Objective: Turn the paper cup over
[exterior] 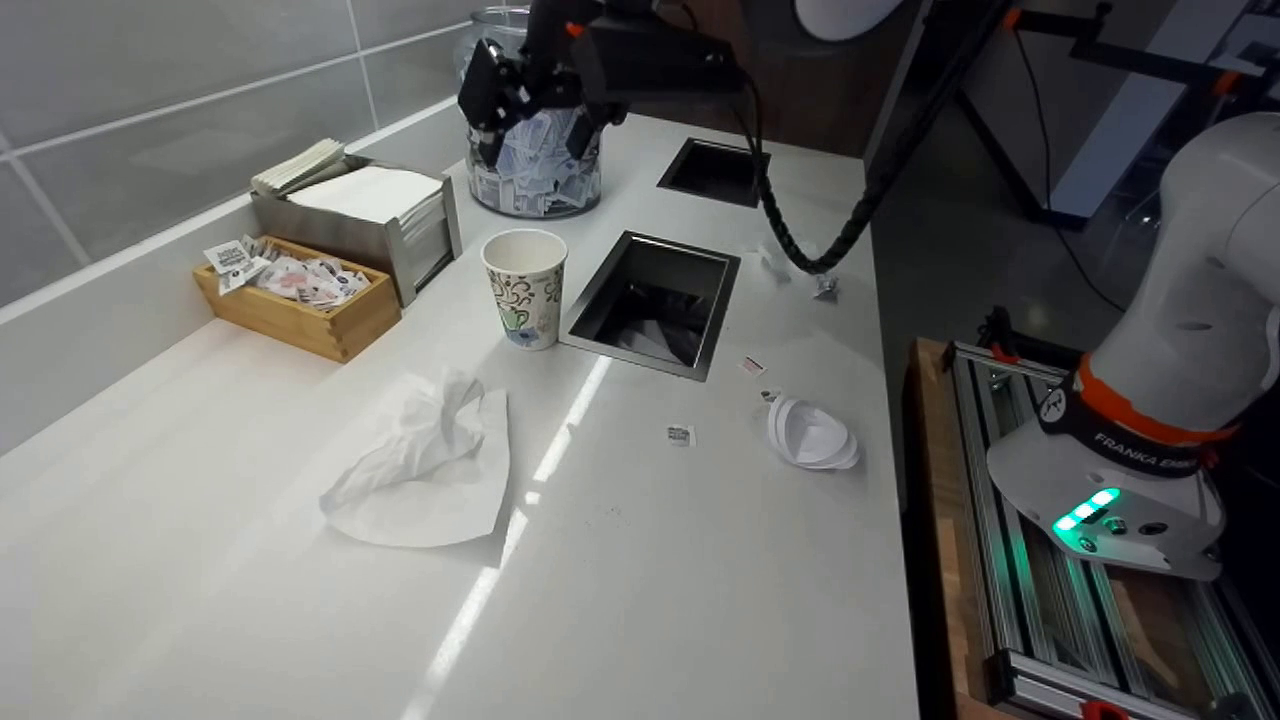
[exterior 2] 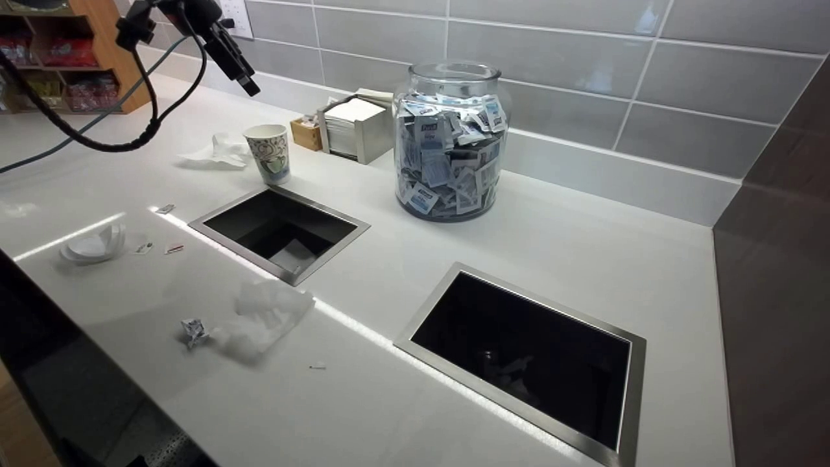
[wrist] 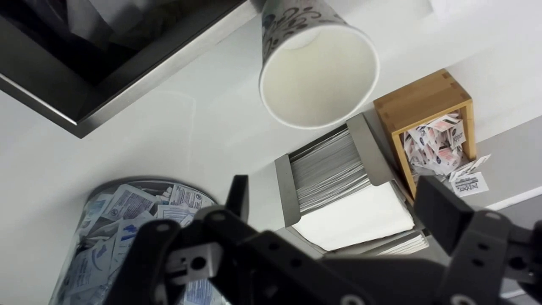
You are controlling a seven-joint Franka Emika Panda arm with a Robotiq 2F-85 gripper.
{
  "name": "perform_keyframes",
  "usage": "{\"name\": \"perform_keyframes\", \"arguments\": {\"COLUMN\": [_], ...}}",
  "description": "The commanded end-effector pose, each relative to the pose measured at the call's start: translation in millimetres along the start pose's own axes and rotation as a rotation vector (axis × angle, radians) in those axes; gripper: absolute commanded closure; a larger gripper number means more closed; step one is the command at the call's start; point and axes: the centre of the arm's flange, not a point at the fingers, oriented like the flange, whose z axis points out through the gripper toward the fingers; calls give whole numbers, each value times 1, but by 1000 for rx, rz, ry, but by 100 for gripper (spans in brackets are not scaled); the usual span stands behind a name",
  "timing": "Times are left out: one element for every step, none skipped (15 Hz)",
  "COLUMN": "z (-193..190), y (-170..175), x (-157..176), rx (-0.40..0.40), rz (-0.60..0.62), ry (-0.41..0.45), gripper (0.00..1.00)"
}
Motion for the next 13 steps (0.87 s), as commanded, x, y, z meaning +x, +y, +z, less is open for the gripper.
{"name": "perform_keyframes", "arguments": {"z": [-25,-29,-31,-33,-34,-35,-28,-29,-29,-29,-29,-29,-29], "y": [4,6,7,9,11,13,7,9,9,10,10,9,9], "x": [12,14,14,15,16,16,15,16,16,16,16,16,16], "rx": [-35,-43,-48,-53,-61,-61,-54,-55,-54,-54,-54,-53,-53], "rz": [-2,-1,0,2,5,4,5,6,6,5,5,4,4], "ry": [-49,-62,-75,-89,-99,-111,-75,-81,-83,-84,-84,-84,-84], "gripper": [0,0,0,0,0,0,0,0,0,0,0,0,0]}}
